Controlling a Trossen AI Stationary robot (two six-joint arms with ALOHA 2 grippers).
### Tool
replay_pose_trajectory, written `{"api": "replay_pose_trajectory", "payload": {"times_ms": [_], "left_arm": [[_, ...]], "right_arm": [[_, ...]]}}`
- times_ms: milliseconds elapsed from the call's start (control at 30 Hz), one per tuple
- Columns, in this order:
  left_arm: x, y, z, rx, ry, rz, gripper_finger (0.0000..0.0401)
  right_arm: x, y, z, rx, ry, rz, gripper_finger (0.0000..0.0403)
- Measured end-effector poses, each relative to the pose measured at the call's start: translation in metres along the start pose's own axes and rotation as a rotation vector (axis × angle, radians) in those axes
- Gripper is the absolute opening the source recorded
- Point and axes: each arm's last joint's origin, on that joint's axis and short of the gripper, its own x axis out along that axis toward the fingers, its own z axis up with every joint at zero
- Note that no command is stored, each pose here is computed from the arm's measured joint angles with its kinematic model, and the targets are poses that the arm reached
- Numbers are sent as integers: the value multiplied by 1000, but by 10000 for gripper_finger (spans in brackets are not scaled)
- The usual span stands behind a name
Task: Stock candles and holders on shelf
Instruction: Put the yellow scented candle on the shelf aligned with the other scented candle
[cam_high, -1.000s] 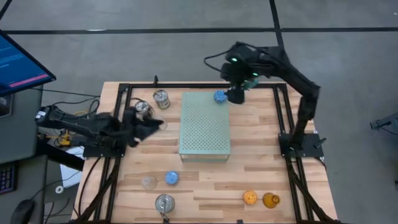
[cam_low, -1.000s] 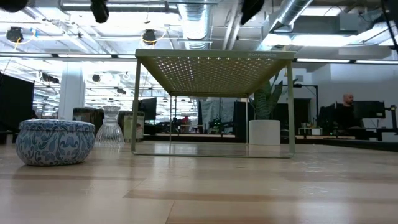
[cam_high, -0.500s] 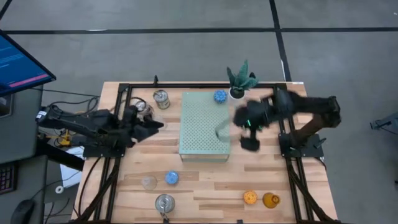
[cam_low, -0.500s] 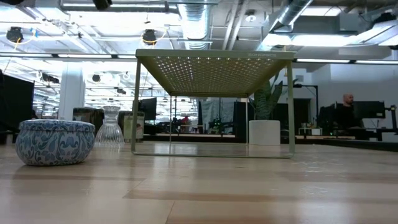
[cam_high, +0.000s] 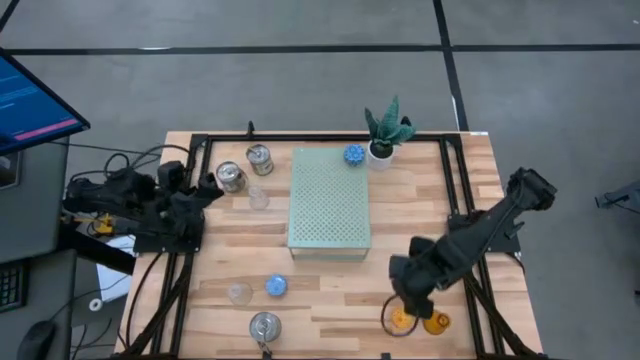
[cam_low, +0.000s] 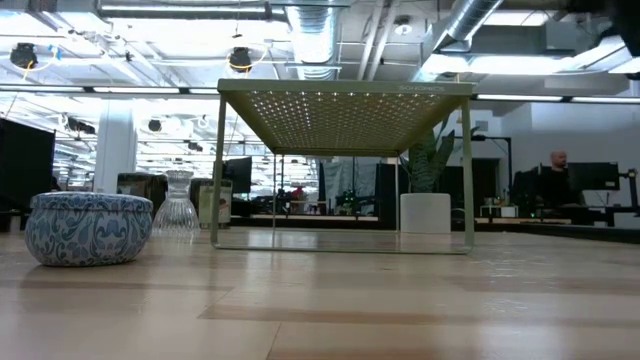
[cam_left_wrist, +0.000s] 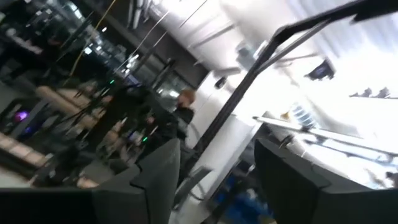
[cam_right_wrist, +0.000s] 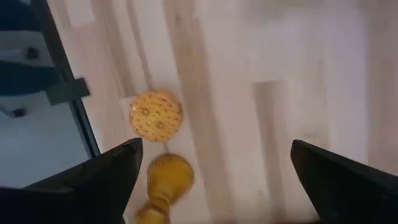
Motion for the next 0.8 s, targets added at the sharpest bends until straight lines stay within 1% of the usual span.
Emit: {"api": "replay_pose_trajectory", "payload": {"times_ms": [167,400,600,800], "left_arm": [[-6,3,-5,39,90,12,195],[-7,11,-18,38,158,23,181],[-9,20,-33,7,231,-6,175],[-14,31,-52,-44,327,-16,165]], "right_arm": [[24,22,2,-52,17,29,399],[51,49,-3,-113,26,52,399],[76,64,-7,-147,46,33,399],[92,70,-7,-144,53,0,399]]}}
